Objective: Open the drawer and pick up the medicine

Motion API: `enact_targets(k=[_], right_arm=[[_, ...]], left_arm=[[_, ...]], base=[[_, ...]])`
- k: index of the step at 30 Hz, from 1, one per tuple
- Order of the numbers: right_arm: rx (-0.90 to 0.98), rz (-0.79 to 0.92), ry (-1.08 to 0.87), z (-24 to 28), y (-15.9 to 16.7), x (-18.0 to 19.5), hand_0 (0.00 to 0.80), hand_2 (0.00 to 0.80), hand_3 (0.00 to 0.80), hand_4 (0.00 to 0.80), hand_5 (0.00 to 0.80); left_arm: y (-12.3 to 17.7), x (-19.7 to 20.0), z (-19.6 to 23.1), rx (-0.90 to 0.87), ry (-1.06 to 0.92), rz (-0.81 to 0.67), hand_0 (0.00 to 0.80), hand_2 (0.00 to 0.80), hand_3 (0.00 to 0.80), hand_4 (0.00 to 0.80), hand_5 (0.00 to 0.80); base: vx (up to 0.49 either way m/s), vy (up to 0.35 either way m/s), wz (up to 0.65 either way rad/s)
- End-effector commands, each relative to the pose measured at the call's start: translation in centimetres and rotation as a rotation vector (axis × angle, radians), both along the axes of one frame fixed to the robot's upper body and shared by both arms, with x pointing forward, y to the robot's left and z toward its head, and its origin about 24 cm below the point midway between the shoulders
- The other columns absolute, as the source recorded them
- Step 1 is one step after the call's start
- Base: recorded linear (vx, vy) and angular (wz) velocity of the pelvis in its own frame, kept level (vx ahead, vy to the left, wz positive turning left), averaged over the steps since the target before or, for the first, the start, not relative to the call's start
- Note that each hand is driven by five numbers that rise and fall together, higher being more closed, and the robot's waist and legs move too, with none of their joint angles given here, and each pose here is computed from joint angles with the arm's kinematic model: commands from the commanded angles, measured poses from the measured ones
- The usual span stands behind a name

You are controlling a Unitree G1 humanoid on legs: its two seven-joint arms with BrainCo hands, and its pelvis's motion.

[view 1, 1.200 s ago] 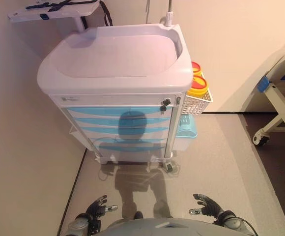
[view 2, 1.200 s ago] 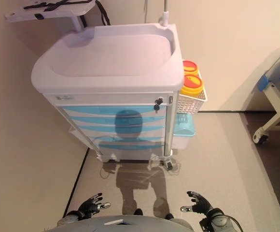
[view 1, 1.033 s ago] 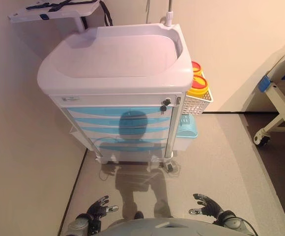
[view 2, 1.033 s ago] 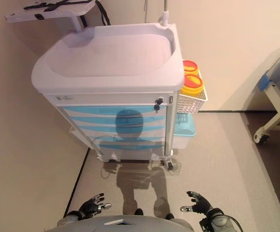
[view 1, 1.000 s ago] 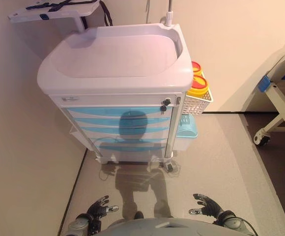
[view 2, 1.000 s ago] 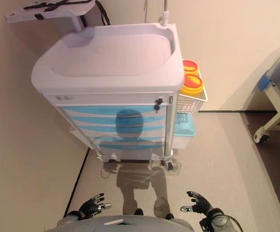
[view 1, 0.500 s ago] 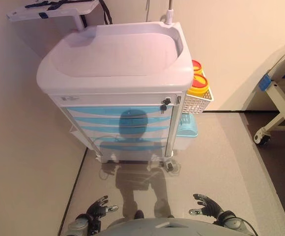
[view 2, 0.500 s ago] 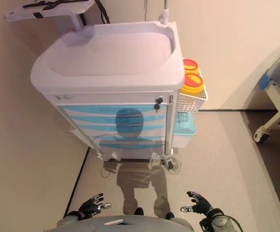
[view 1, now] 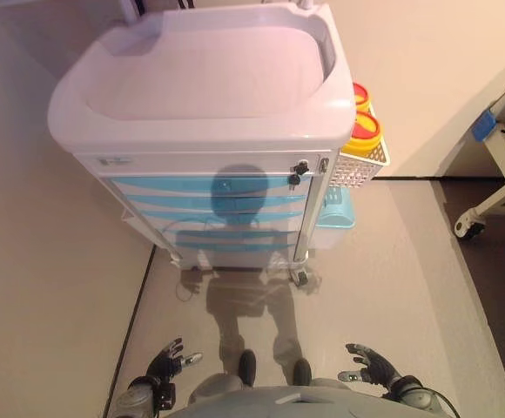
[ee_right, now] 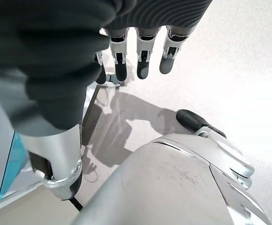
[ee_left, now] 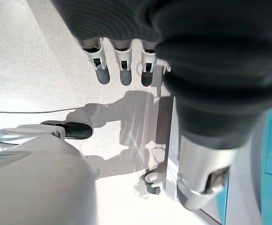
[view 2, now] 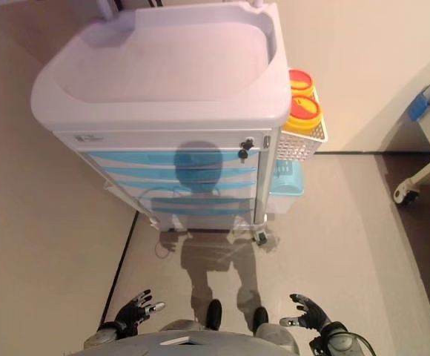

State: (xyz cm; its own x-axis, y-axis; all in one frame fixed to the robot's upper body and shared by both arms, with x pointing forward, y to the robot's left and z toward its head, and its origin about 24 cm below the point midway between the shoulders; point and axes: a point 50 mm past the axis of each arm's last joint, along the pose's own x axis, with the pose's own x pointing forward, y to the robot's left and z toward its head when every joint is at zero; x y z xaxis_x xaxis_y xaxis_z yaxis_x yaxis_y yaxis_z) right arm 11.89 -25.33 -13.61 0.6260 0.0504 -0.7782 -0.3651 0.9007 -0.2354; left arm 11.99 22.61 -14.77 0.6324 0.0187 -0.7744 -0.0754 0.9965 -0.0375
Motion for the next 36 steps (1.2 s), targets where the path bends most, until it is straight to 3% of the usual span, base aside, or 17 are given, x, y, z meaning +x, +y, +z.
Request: enact_targets(k=[1,9,19,23,32,36], right_arm=[[-0.015,0.031,-0.153,1.4,0.4,3.1,0.000,0.000,0.000,0.000,0.000],[-0.037,0.040,-0.257,2.9,0.3,6.1,0.000,0.000,0.000,0.000,0.000],[-0.079,0.074,-0.297,3.9,0.6,8.0,0.000,0.000,0.000,0.000,0.000],[-0.078,0.083,-0.289,3.8,0.6,7.7,0.000,0.000,0.000,0.000,0.000],[-0.041,0.103,-0.242,2.5,1.7,5.1,0.000,0.000,0.000,0.000,0.000],[-0.018,0.142,-0.226,1.8,2.9,3.8,0.000,0.000,0.000,0.000,0.000]], left_arm=[[0.4,3.5,1.8,0.017,-0.190,0.076,0.000,0.000,0.000,0.000,0.000],[0.4,9.1,5.6,-0.025,-0.490,0.102,0.000,0.000,0.000,0.000,0.000],[0.6,14.8,11.7,-0.414,-0.859,0.284,0.000,0.000,0.000,0.000,0.000],[1.4,16.1,14.0,-0.590,-0.978,0.330,0.000,0.000,0.000,0.000,0.000],[4.5,19.3,20.3,-0.801,-1.212,0.383,0.000,0.000,0.000,0.000,0.000],[5.8,21.4,25.1,-0.885,-1.345,0.372,0.000,0.000,0.000,0.000,0.000]], base=[[-0.151,0.101,-0.06],[-0.062,0.051,-0.15],[-0.004,-0.009,-0.19],[0.075,-0.057,-0.19],[0.077,-0.073,-0.18],[0.062,-0.063,-0.08]])
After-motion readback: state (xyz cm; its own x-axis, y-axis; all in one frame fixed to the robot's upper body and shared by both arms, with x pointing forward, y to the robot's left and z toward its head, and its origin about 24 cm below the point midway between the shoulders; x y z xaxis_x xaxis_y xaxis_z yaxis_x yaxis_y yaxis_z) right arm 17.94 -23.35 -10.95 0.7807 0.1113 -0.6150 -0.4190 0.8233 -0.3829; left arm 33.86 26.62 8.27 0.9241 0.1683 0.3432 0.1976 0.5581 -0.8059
